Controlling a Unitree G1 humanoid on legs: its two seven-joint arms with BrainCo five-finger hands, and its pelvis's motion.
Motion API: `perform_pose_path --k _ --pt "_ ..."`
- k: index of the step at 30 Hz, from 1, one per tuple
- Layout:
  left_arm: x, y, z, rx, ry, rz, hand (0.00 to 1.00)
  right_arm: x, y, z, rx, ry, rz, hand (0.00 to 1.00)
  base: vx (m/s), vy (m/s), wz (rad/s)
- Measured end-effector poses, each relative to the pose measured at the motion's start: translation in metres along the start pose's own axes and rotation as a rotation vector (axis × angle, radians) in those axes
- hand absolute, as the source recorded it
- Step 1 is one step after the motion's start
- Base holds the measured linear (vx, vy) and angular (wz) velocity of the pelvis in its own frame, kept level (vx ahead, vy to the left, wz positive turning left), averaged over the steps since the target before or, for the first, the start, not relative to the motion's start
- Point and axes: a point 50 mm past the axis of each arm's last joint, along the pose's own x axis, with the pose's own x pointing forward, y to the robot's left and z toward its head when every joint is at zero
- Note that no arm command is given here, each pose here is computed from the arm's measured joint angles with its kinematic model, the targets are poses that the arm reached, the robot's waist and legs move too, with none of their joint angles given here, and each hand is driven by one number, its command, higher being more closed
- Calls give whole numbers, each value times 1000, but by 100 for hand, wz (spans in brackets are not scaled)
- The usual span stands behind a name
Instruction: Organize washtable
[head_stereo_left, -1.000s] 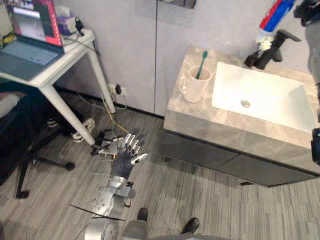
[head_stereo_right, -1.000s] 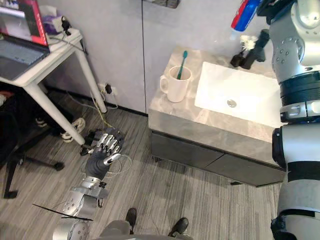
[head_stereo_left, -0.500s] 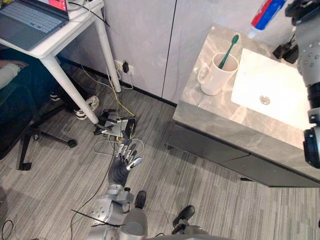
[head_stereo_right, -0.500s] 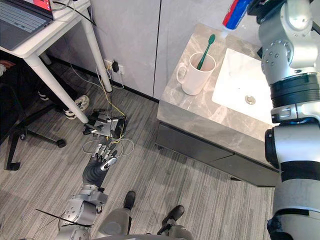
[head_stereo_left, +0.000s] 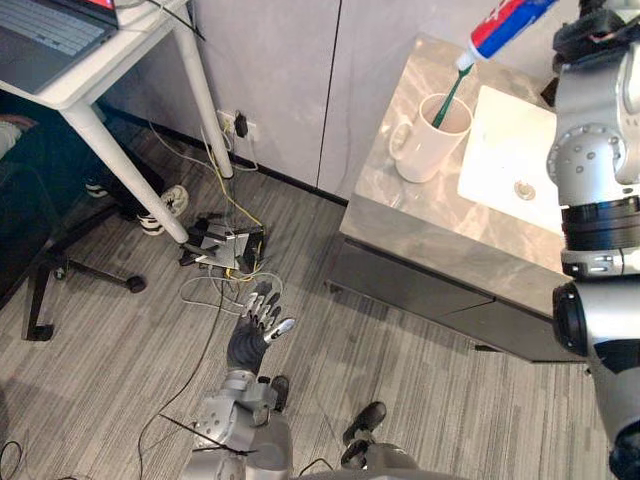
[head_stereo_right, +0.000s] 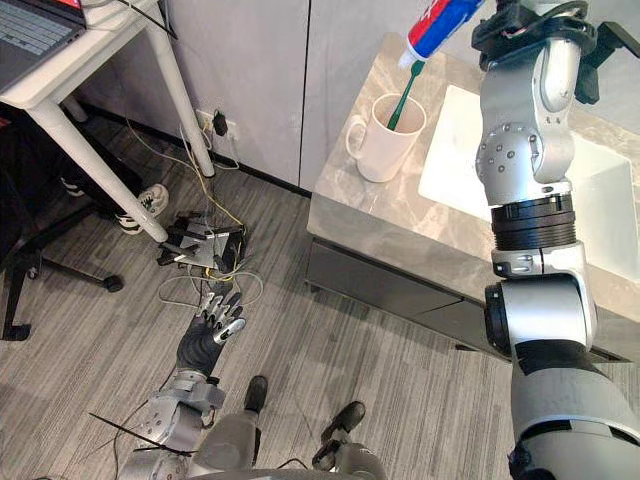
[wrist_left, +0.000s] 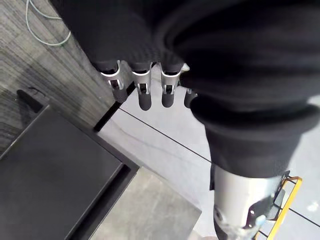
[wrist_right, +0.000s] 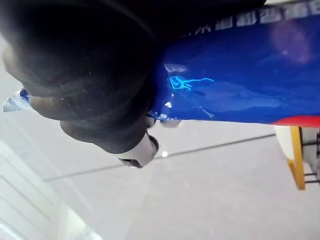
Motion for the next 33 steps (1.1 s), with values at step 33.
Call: perform_pose_path --k 33 --pt "-1 6 -8 20 43 6 0 -21 -17 -15 -133 65 -9 100 1 1 0"
